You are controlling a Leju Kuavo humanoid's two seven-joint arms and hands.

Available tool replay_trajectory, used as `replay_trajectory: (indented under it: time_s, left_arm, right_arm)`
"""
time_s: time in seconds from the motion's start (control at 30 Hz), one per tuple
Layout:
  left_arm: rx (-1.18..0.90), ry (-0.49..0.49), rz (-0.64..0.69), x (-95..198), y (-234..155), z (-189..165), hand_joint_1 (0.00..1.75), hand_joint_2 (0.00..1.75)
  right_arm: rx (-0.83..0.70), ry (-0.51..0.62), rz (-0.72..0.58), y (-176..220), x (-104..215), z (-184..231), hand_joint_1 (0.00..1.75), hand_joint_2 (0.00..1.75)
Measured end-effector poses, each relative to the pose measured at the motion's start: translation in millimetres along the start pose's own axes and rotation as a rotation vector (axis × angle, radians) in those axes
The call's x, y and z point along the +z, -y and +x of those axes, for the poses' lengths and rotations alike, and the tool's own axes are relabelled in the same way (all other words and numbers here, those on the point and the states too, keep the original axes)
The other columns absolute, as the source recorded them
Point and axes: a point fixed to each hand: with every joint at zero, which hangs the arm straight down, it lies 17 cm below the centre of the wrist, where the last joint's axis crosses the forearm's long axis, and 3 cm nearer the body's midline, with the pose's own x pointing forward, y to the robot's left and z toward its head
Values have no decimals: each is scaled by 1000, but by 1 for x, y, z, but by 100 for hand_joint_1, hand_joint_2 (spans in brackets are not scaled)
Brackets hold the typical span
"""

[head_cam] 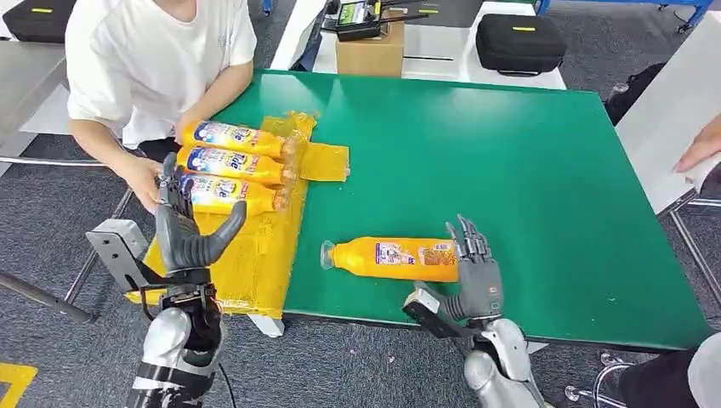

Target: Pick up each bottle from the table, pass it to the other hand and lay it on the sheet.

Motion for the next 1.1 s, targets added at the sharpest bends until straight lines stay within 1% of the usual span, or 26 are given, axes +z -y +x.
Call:
replay_trajectory:
  time_s: [0.07, 0.2, 0.27, 0.4, 0.5, 0.73, 0.93, 1.0, 1.1]
  left_arm:
    - [0, 2, -16, 3, 12, 3, 0, 175]
    - [-29, 38, 42, 4, 12, 11, 0, 175]
    - [-21, 40, 47, 5, 15, 12, 0, 175]
    - [-8, 45, 39, 6, 21, 16, 0, 175]
    - [-9, 65, 39, 6, 22, 20, 0, 175]
    - [21, 88, -7, 7, 42, 31, 0, 175]
    - [48, 79, -45, 8, 55, 32, 0, 175]
    - [73, 53, -63, 9, 60, 29, 0, 175]
    - [88, 43, -84, 11, 67, 28, 0, 175]
  right_arm:
    - [7, -25, 43, -9, -2, -14, 0, 175]
    - [-7, -72, 117, -25, -4, -33, 0, 175]
    - [-15, -92, 156, -34, -4, -36, 0, 175]
    - [-21, -111, 188, -46, 1, -39, 0, 175]
    - [-19, -113, 215, -52, 2, -40, 0, 175]
    - [75, -92, 261, -55, -13, -45, 0, 175]
    - [133, -78, 301, -58, -22, -46, 0, 175]
    - [174, -82, 344, -63, -23, -49, 0, 175]
    - [223, -96, 419, -69, -27, -55, 0, 175]
